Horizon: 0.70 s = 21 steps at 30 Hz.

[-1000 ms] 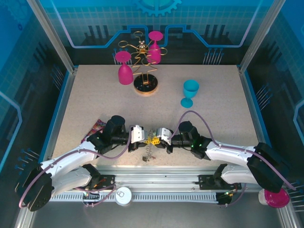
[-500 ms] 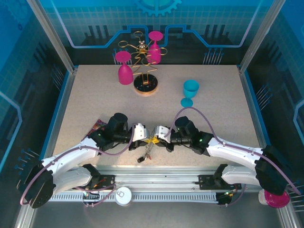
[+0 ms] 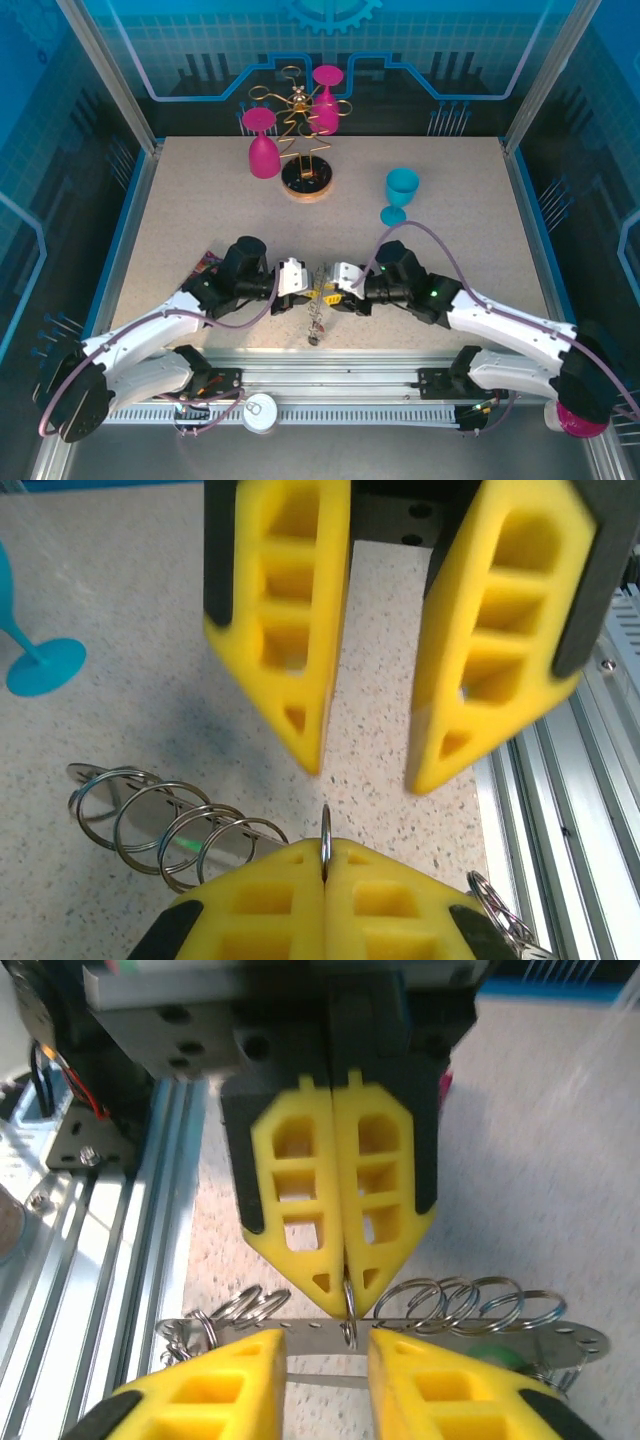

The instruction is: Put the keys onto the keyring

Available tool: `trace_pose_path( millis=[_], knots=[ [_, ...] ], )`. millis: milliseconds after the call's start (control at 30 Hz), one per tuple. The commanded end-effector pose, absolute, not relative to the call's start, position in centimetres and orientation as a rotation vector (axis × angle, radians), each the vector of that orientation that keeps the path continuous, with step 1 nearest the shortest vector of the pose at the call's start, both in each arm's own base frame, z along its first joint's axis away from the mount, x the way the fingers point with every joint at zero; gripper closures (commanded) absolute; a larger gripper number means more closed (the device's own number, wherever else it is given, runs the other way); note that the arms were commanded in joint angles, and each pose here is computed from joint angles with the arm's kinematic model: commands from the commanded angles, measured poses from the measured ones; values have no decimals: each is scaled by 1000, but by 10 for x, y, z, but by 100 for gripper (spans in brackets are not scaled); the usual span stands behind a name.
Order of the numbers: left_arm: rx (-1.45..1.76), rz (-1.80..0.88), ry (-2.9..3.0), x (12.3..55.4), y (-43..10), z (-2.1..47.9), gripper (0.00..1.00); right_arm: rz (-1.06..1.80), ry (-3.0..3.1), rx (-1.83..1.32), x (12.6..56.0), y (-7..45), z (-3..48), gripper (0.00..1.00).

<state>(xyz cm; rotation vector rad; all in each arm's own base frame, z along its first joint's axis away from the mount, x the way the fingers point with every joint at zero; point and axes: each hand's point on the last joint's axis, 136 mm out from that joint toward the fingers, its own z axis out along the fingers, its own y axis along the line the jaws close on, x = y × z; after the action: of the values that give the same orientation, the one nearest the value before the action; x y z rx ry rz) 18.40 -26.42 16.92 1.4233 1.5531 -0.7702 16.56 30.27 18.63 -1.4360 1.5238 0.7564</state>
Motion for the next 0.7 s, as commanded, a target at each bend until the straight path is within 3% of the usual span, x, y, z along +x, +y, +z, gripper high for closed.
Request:
trace_pose_path(
  millis=[0, 667],
  knots=[
    [1335, -831, 1412, 182, -271, 200, 100, 840, 1428, -1364, 161, 302, 202, 70],
    [1357, -943, 1323, 164, -275, 215, 100, 833, 1343, -1327, 162, 302, 212, 76]
  ],
)
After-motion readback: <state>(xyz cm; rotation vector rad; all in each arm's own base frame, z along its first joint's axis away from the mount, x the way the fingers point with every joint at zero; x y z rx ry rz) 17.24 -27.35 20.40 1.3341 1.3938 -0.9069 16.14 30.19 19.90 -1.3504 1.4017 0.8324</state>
